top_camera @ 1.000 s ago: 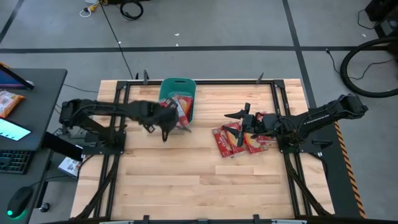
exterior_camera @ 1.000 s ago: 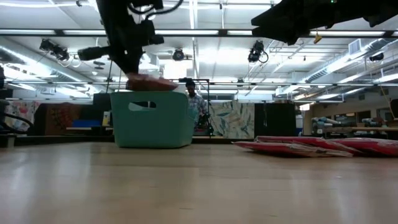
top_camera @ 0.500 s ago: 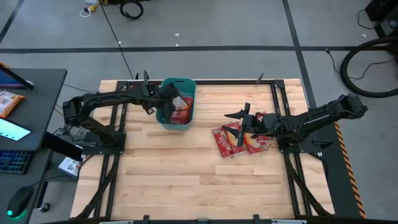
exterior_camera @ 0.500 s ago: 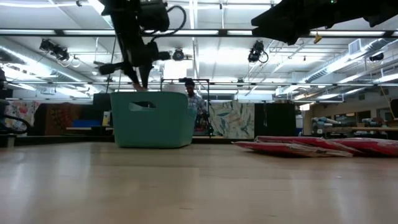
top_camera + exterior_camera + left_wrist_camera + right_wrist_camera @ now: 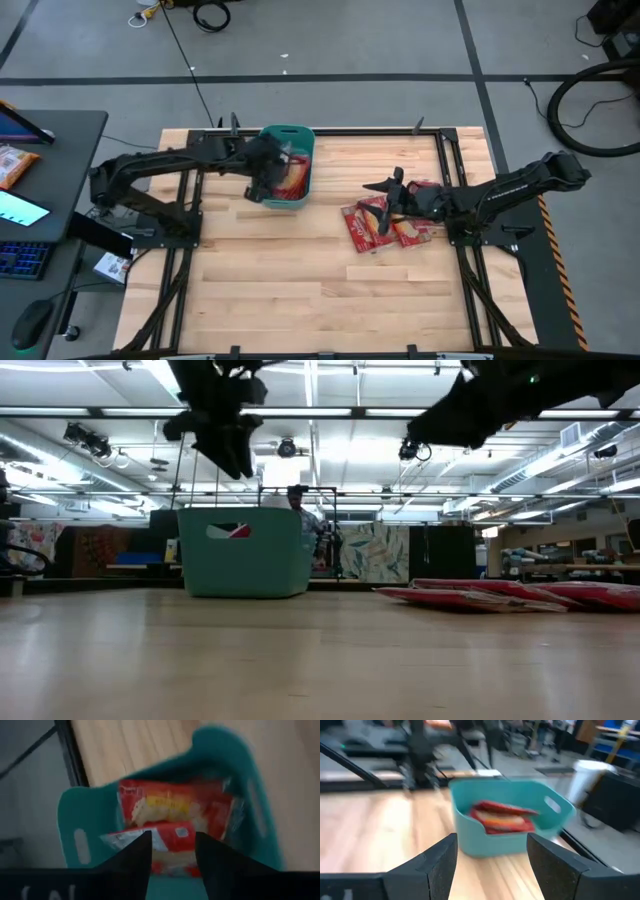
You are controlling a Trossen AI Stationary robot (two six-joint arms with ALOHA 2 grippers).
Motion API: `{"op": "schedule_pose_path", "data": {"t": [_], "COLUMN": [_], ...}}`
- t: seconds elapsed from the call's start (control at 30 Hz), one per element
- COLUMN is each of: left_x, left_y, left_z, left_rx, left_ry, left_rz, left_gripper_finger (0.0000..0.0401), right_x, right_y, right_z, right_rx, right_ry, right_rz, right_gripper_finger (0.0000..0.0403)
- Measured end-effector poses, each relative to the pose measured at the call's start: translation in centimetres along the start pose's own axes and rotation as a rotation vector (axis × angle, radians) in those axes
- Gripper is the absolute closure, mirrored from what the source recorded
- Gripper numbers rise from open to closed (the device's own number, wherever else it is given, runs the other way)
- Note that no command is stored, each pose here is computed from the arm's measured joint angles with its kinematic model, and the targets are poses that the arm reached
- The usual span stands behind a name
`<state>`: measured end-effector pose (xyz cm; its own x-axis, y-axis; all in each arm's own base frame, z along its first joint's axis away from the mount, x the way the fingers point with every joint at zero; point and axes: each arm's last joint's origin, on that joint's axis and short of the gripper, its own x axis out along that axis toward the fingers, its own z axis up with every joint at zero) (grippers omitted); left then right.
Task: Sort popcorn bags into baskets
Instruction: Put the red popcorn bag into the green bin
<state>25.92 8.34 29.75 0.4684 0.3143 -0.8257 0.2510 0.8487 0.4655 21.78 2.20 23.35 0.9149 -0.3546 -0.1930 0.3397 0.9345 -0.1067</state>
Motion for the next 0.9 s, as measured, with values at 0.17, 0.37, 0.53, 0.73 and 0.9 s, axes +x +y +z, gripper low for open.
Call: {"op": "schedule_pose_path", "data": {"t": [0.17, 0.37, 0.53, 0.73, 0.9], "left_x": [-2.3, -3.8, -4.5, -4.3, -3.2], "left_y": [-1.3, -3.2, -4.8, -6.2, -7.2], "left_z": [-1.2, -3.6, -5.3, -6.6, -7.3], "left_rx": [-0.108, -0.310, -0.520, -0.709, -0.732], "left_ry": [-0.093, -0.248, -0.383, -0.529, -0.631], "left_rz": [0.047, 0.122, 0.144, 0.155, 0.182], "left_gripper_finger": [0.0282, 0.0310, 0.0316, 0.0316, 0.0316], "right_x": [1.5, 3.7, 5.5, 7.0, 8.1], "right_y": [0.7, 2.1, 3.2, 4.0, 4.2], "right_z": [-0.2, -0.7, -0.9, -1.5, -1.5], "right_rx": [-0.030, -0.080, -0.087, -0.072, -0.076], "right_ry": [0.053, 0.142, 0.181, 0.301, 0.419], "right_rz": [-0.036, -0.007, 0.019, -0.012, -0.098], "right_gripper_finger": [0.0160, 0.0160, 0.0160, 0.0160, 0.0160]}}
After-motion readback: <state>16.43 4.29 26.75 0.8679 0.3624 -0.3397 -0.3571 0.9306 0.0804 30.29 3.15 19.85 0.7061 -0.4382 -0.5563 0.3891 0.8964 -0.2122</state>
